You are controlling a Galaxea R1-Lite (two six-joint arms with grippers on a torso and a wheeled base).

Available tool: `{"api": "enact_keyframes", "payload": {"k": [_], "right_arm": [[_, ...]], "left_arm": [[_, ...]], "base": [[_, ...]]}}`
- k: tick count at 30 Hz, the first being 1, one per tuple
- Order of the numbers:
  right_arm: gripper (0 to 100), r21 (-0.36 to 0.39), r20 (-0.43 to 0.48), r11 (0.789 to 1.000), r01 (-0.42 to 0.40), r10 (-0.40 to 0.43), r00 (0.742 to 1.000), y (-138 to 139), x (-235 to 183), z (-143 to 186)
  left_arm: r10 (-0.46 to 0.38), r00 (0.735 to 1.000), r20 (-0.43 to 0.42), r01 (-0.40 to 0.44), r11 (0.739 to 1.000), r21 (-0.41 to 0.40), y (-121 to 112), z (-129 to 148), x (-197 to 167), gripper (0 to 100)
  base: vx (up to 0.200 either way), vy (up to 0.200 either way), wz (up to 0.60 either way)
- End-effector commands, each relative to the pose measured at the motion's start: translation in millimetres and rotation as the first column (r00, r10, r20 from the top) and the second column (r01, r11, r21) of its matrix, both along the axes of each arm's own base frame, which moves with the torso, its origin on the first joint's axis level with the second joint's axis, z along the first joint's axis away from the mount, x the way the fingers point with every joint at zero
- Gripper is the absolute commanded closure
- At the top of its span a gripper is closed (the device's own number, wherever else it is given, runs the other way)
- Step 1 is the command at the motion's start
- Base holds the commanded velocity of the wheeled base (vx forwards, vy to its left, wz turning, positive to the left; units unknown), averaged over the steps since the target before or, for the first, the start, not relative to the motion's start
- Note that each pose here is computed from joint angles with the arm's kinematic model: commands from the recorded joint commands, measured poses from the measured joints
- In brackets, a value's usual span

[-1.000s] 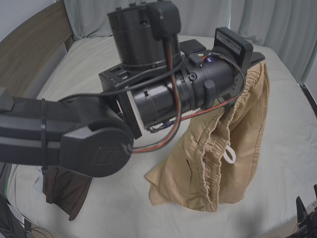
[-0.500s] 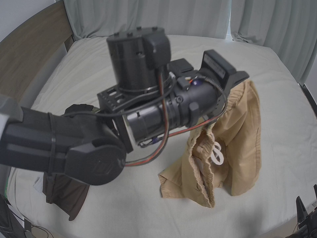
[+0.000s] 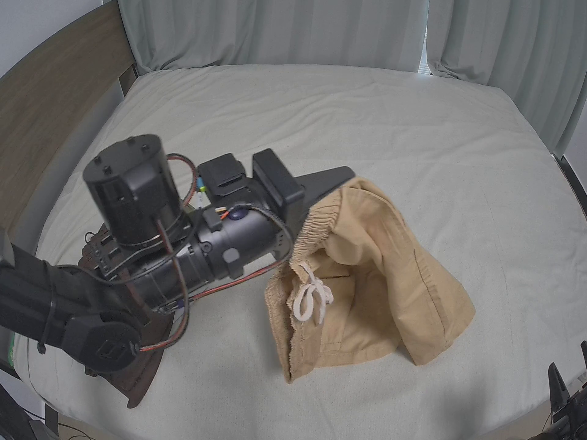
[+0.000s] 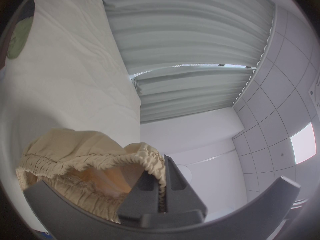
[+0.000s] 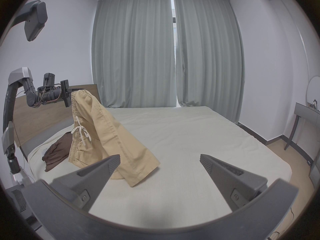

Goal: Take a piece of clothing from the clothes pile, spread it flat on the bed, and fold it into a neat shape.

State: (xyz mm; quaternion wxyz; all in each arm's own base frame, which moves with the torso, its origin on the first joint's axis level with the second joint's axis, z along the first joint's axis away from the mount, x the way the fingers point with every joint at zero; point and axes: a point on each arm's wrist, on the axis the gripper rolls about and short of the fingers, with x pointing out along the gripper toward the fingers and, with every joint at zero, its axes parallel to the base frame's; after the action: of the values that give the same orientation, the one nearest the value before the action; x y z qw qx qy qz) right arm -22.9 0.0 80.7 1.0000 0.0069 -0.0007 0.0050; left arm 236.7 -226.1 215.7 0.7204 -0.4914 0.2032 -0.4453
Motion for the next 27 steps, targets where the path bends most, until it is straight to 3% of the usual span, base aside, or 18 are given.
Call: {"api": "enact_keyframes", "payload": {"k": [1, 16, 19, 24, 27], "right_arm": [[0, 0.0, -0.003, 1.0, -0.001, 0.001, 1.0, 0.0, 0.2, -5.2], [0, -0.003, -0.003, 1.0, -0.001, 0.001, 1.0, 0.0, 0.2, -5.2], [0, -0.003, -0.003, 1.0, -0.001, 0.001, 1.0, 0.0, 0.2, -5.2], [0, -0.005, -0.003, 1.0, -0.002, 0.002, 1.0, 0.0, 0.2, -5.2], [0, -0.006, -0.003, 1.0, -0.002, 0.002, 1.0, 0.0, 0.2, -5.2]], "left_arm": [[0.067, 0.998, 0.013, -0.067, 0.998, -0.002, 26.6, -7.8, 2.2, 100], [0.202, 0.976, 0.082, -0.21, 0.972, 0.109, 71.9, -50.9, 3.0, 100], [0.249, 0.964, 0.087, -0.261, 0.951, 0.165, 82.4, -73.7, 12.1, 100], [0.279, 0.954, 0.111, -0.296, 0.937, 0.184, 90.3, -96.3, 16.0, 100], [0.288, 0.953, 0.092, -0.302, 0.924, 0.236, 95.9, -109.5, 14.5, 100]], "base": [[0.0, 0.0, 0.0], [0.0, 0.0, 0.0], [0.0, 0.0, 0.0], [0.0, 0.0, 0.0], [0.0, 0.0, 0.0]]}}
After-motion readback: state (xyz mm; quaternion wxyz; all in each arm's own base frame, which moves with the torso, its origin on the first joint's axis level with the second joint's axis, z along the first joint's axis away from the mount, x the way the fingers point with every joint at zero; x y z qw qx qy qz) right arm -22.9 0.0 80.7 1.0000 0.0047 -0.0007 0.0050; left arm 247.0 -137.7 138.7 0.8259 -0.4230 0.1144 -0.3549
